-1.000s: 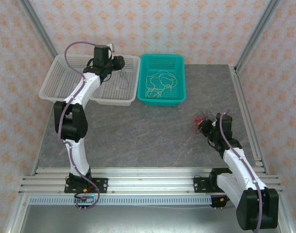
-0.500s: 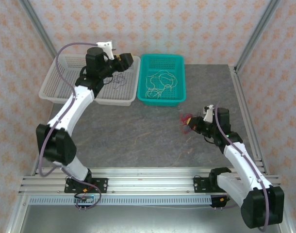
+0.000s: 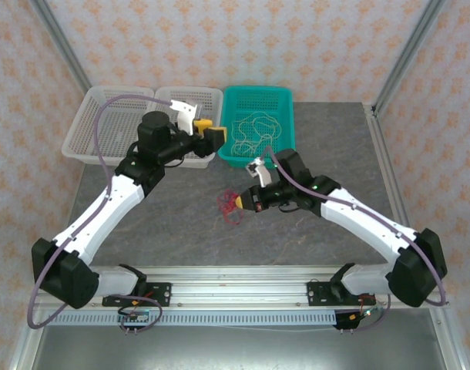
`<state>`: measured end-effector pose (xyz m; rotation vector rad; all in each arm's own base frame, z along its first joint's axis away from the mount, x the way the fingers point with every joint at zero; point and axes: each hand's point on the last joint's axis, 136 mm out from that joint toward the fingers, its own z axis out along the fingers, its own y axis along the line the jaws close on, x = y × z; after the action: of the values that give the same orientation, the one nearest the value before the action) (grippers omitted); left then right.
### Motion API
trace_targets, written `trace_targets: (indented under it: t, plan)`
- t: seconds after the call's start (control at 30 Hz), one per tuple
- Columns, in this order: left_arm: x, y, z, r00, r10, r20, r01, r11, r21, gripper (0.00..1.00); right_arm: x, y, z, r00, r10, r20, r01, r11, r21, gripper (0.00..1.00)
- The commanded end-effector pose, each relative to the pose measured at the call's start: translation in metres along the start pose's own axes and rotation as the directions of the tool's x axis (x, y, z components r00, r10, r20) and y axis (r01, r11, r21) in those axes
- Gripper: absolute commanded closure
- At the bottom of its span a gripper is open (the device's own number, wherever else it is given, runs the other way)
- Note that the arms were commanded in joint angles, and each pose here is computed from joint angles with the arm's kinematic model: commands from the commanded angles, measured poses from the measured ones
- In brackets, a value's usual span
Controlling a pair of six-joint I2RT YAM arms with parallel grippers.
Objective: Untangle the cables
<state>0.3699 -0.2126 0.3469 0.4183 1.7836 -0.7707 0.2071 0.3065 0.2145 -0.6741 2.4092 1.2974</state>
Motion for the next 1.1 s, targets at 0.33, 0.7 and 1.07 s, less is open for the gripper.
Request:
trace_targets:
  t: [0.33,0.7,1.07]
  plan:
    - [0.102,0.007,-0.008,0.975,-0.096,-0.199,0.084,0.994,-0.067,0.37,0.029,-0.118,0.001,0.979,0.117,0.168,-0.173,0.915,0.366,1.0]
    - [0.211,-0.011,-0.001,0.882,-0.122,-0.454,0.127,0.992,-0.02,0.43,0.03,-0.145,-0.004,0.951,0.195,0.24,-0.272,0.897,0.347,1.0]
    - [0.26,-0.02,0.068,0.802,-0.192,-0.566,0.293,0.952,0.092,0.48,0.029,-0.137,-0.005,0.945,0.215,0.245,-0.284,0.912,0.297,1.0]
